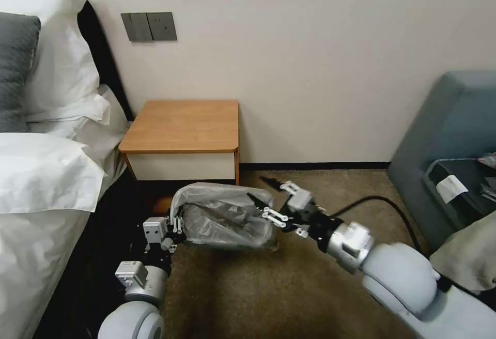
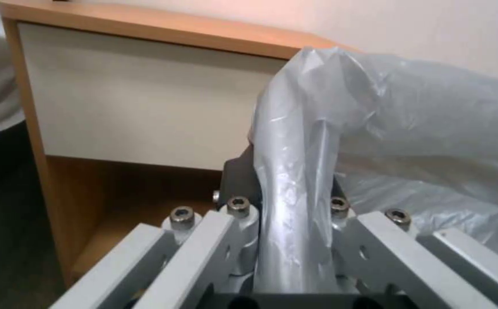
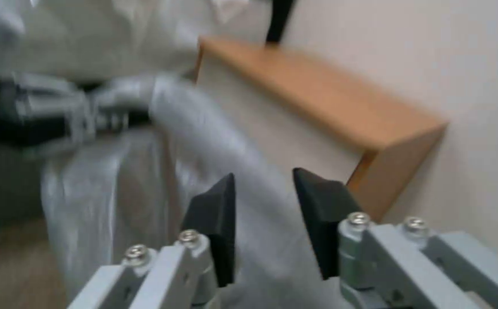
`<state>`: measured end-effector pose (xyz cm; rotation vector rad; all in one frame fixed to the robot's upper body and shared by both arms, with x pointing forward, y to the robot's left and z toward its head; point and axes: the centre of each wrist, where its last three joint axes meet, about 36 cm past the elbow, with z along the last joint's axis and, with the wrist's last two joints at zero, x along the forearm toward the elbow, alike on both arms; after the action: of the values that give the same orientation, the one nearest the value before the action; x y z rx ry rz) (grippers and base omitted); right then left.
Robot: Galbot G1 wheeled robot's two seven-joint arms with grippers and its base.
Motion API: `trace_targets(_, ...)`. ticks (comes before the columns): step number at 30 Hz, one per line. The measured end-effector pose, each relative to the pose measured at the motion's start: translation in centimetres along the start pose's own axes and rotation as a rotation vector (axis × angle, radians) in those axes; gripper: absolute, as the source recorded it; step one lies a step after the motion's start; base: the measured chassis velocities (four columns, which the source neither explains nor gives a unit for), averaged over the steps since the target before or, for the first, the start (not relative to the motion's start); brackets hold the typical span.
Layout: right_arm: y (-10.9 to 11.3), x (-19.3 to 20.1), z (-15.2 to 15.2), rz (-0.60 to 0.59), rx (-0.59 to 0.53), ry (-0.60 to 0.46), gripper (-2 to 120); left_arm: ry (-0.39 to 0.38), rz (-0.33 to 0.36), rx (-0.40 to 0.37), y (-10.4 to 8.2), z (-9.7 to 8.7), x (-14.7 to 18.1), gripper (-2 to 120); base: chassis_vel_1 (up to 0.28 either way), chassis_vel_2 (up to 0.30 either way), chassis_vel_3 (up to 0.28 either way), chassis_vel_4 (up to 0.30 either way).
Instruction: Pick up the garbage bag from the table and place it over the trash can.
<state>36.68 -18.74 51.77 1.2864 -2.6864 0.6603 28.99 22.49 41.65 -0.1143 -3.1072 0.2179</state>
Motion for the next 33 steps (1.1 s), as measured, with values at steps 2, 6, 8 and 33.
trace_targets(2, -0.3, -0.9, 0.2, -0.015, -0.007, 0.032, 19, 0.001, 0.0, 0.002, 0.0, 0.0, -0.1, 5, 0.0, 0.0, 0.0, 0.0)
trace_targets(6, -1.1, -3.7, 0.7, -0.049, -0.021, 0.109, 4, 0.001, 0.002, 0.012, -0.3, 0.0, -0.5, 5, 0.0, 0.0, 0.0, 0.0)
trace_targets(8, -1.4, -5.7, 0.8, -0.077, -0.019, 0.141, 0, 0.004, 0.004, 0.018, -0.5, 0.0, -0.6, 5, 0.0, 0.0, 0.0, 0.0)
trace_targets(33, -0.7, -19.3, 3.2, -0.282, 0.206, 0.343, 0, -0.01, 0.011, -0.017, -2.0, -0.3, 1.2, 5, 0.0, 0.0, 0.0, 0.0)
